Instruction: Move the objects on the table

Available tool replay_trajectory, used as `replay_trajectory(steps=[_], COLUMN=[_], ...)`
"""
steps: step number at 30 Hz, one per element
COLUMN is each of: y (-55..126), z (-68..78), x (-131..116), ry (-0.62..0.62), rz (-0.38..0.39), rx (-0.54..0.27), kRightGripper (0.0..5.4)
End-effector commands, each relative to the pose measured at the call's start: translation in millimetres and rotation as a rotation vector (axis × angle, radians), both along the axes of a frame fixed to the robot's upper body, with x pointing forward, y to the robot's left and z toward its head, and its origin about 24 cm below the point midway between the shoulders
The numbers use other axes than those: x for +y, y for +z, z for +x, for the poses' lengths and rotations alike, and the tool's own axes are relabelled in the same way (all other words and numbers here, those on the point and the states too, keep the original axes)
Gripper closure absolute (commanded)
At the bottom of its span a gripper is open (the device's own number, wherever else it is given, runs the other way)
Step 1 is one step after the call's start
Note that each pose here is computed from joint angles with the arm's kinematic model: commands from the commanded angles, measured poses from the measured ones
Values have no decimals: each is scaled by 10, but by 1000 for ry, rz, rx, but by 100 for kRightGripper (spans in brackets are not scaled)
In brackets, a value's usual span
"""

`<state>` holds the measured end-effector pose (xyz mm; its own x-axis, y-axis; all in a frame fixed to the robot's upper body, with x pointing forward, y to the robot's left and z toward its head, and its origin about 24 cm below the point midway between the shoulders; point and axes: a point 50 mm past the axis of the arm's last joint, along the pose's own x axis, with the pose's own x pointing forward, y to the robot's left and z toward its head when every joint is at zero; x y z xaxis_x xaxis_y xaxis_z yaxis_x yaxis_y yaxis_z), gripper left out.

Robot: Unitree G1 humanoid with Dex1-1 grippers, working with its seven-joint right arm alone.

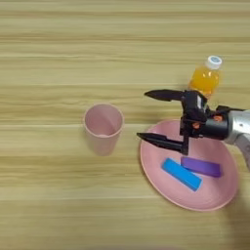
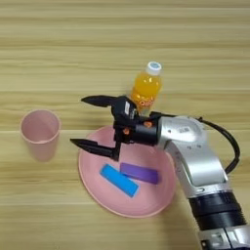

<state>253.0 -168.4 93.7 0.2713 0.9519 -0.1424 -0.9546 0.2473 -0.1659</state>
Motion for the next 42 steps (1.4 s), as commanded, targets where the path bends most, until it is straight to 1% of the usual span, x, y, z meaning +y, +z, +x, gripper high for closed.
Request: replay_trajectory(steps=[1, 5, 11, 19, 42], y=[95, 46, -2, -15, -74], z=[107, 139, 204, 238, 267], x=[59, 105, 174, 275, 502], ry=[2, 1, -18, -6, 57], rz=[-28, -31, -15, -7, 1], rx=[-80, -72, -62, -65, -53], kRightGripper=[6, 6, 6, 6, 6])
